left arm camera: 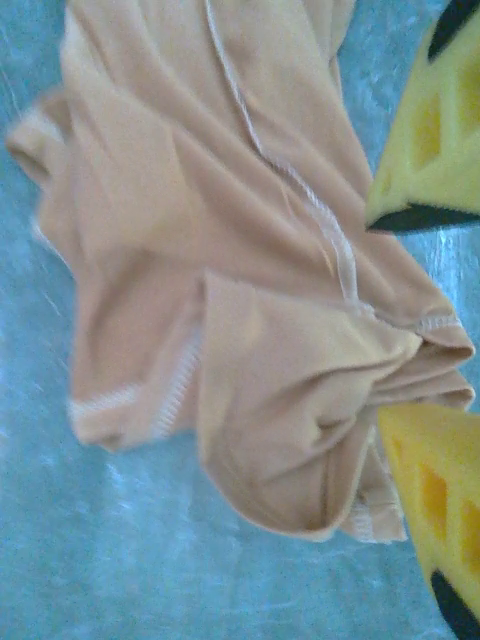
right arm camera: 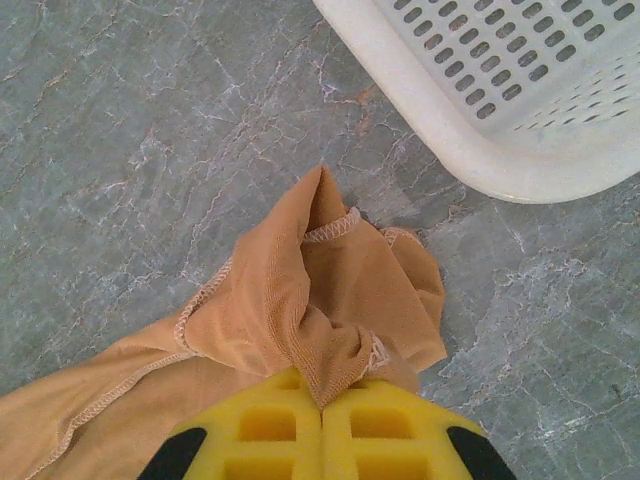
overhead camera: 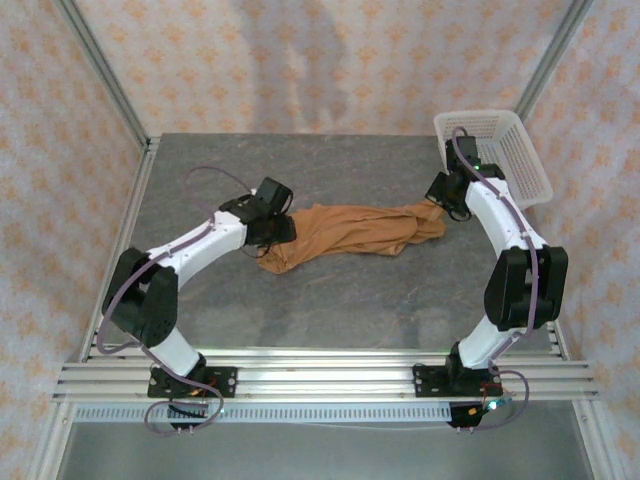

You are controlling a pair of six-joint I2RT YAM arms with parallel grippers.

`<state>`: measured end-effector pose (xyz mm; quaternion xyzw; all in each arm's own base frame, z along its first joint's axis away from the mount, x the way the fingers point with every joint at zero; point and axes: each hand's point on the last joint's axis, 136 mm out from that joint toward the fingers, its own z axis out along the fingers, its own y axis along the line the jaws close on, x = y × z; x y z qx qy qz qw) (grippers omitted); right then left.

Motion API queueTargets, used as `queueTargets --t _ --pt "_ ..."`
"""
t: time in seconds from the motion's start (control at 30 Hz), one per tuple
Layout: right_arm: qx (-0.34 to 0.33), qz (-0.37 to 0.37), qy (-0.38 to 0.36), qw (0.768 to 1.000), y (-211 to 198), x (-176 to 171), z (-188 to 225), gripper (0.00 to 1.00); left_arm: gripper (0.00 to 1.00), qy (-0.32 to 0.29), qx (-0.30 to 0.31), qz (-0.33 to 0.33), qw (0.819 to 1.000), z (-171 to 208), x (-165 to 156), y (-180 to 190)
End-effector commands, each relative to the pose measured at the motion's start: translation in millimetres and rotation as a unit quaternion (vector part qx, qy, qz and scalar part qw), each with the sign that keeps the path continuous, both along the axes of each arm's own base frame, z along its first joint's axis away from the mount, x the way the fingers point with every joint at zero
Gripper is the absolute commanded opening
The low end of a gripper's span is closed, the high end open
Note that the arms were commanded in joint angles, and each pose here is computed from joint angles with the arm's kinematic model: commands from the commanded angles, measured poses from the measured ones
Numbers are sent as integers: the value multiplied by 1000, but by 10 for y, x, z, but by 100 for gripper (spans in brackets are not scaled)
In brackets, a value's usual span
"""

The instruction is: Fold the inside-out t-shirt

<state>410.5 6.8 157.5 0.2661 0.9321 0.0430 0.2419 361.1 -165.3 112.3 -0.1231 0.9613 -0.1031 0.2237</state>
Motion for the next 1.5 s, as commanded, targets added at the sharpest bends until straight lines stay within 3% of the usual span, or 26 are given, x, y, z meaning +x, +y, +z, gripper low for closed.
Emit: queueTargets --t 0.0,0.23,0.47,0.53,0.7,0.77,1.17,1.3,1.47 --pt "-4 8 -12 1000 19 -16 90 0 43 3 -19 -9 1000 -9 59 -87" --pt "-5 10 -18 1000 20 8 155 0 42 31 -72 -12 997 -282 65 -294" --pt "3 15 -16 1000 54 16 139 0 46 57 -3 14 998 -589 99 50" --pt "1 16 -19 1000 47 20 171 0 39 65 13 29 997 -668 104 204" --pt "-5 16 -26 1000 29 23 240 0 7 73 36 52 995 -753 86 412" --pt "-7 15 -25 1000 24 25 244 0 0 74 41 54 995 -738 57 440" --pt "-23 8 -19 1000 -40 20 229 0 1 73 83 94 989 -609 -298 812" --pt "-23 8 -17 1000 -43 17 220 0 27 54 63 100 992 -489 -321 815" --pt "-18 9 -18 1000 -26 16 223 0 31 10 2 85 996 -220 -249 642"
